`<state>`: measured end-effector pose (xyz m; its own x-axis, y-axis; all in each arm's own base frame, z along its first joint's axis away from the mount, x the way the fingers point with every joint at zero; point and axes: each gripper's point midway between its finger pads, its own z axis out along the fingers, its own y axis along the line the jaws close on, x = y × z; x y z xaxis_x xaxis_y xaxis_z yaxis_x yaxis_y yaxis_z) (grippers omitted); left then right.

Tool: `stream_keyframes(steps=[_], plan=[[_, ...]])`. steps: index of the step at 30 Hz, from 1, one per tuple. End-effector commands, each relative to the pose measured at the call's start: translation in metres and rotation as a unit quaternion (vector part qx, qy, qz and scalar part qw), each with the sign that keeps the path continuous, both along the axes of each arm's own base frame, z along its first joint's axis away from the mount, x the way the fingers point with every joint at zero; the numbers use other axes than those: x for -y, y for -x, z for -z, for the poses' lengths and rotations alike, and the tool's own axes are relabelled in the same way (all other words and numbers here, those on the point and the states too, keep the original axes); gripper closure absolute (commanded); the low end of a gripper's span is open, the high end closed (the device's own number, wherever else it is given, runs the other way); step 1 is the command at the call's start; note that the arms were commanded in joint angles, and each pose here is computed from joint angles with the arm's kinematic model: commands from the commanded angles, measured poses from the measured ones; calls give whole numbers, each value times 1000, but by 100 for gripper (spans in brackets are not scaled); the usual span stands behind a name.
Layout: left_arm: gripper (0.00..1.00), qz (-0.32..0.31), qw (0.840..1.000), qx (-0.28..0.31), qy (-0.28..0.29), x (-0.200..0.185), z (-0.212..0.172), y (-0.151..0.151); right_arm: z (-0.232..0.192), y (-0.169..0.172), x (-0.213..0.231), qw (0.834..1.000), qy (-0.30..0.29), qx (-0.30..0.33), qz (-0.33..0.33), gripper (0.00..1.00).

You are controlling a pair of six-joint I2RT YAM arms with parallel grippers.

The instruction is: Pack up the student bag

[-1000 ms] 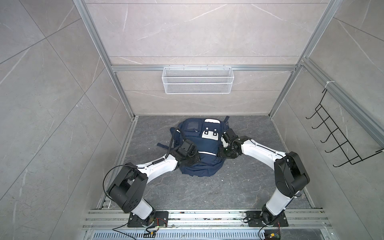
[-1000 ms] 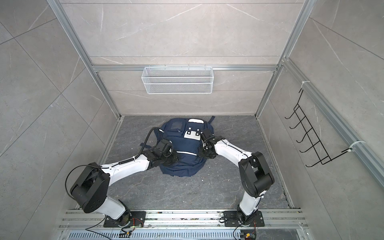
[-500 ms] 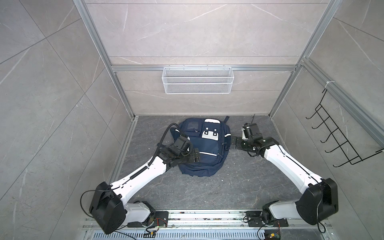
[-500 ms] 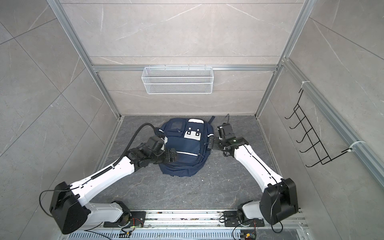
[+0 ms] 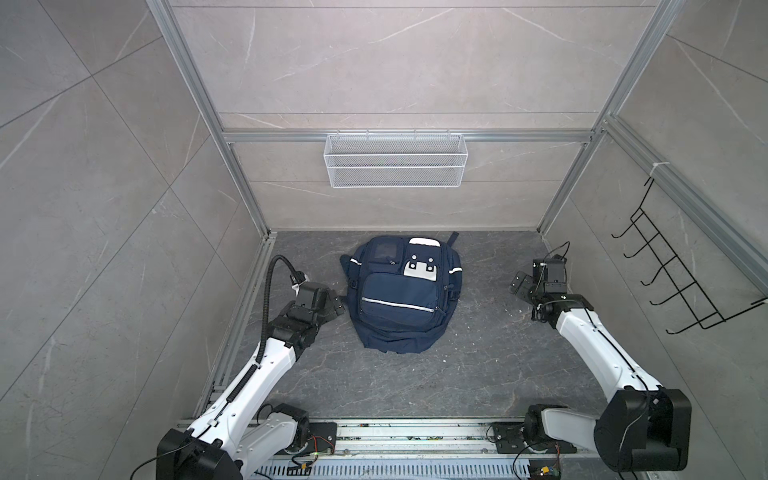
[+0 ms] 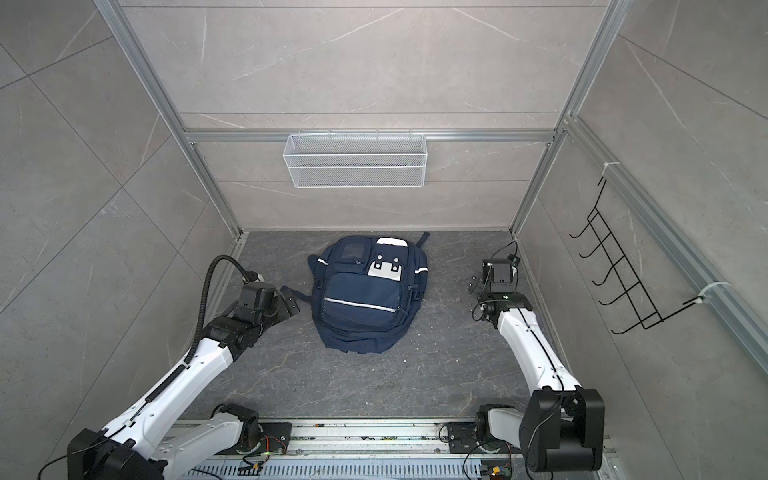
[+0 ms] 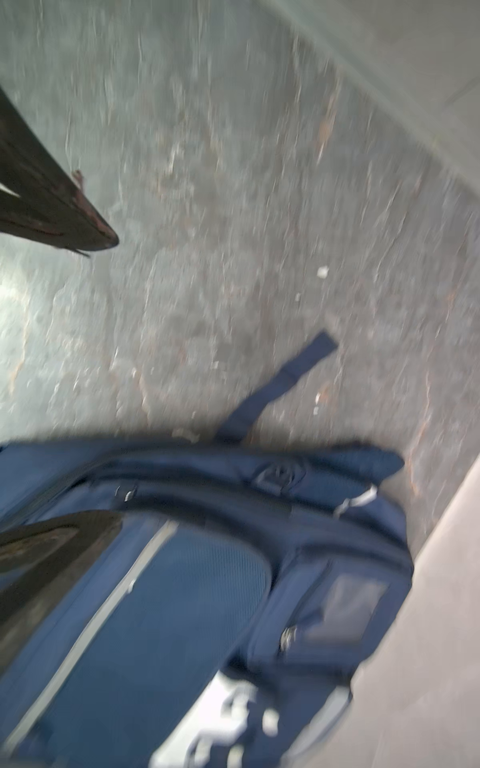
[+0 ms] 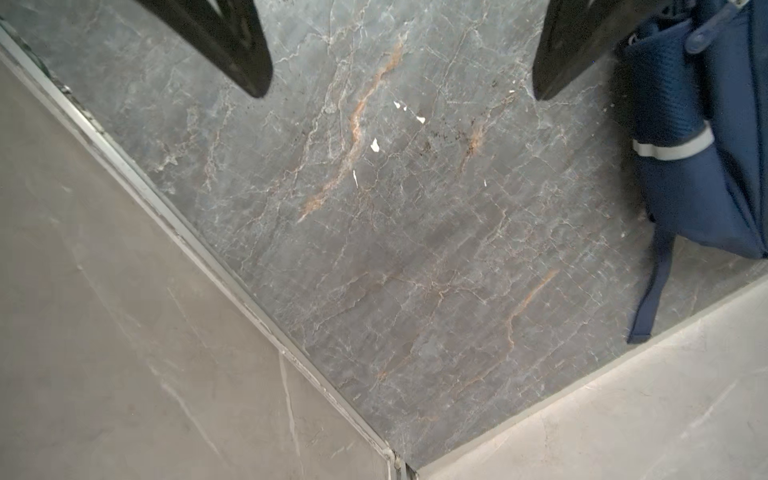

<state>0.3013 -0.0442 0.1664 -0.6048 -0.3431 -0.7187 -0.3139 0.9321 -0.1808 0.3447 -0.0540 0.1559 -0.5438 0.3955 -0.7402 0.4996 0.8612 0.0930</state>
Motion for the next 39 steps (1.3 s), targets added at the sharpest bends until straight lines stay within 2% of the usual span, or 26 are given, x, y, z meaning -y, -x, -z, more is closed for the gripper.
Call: stream_keyframes(steps=[1,4,6,11,14,22,24,28,31,33,35,39], plan=[[2,-54,991,51,-111,-38,-21,-9,-14,-3,-1,995,44,91,-21,0],[1,-62,980,71,-175,-54,-20,-7,-6,4,-4,993,81,85,-32,0],[1,-64,975,85,-195,-60,-17,-4,-3,2,-9,990,106,77,-51,0],[1,-52,968,113,-220,-64,-2,-6,-8,-1,-22,983,111,111,-95,0],[1,-54,964,117,-232,-72,8,-11,-8,-2,-25,982,113,109,-106,0],[2,-17,975,87,-204,-85,57,-31,-16,9,-26,972,131,154,-117,0],[2,-10,973,99,-207,-90,55,-39,-16,10,-29,969,131,165,-129,0],[3,31,979,136,-146,-85,56,-53,-6,13,-32,964,132,183,-138,0],[3,44,977,176,-114,-90,56,-63,-1,16,-23,965,143,190,-112,0],[3,46,978,178,-101,-94,66,-72,-2,14,-22,963,153,193,-110,0],[3,97,978,163,-89,-78,76,-81,-1,11,-20,962,160,191,-107,0],[1,111,977,159,-93,-74,80,-83,1,5,-18,958,173,206,-103,0]])
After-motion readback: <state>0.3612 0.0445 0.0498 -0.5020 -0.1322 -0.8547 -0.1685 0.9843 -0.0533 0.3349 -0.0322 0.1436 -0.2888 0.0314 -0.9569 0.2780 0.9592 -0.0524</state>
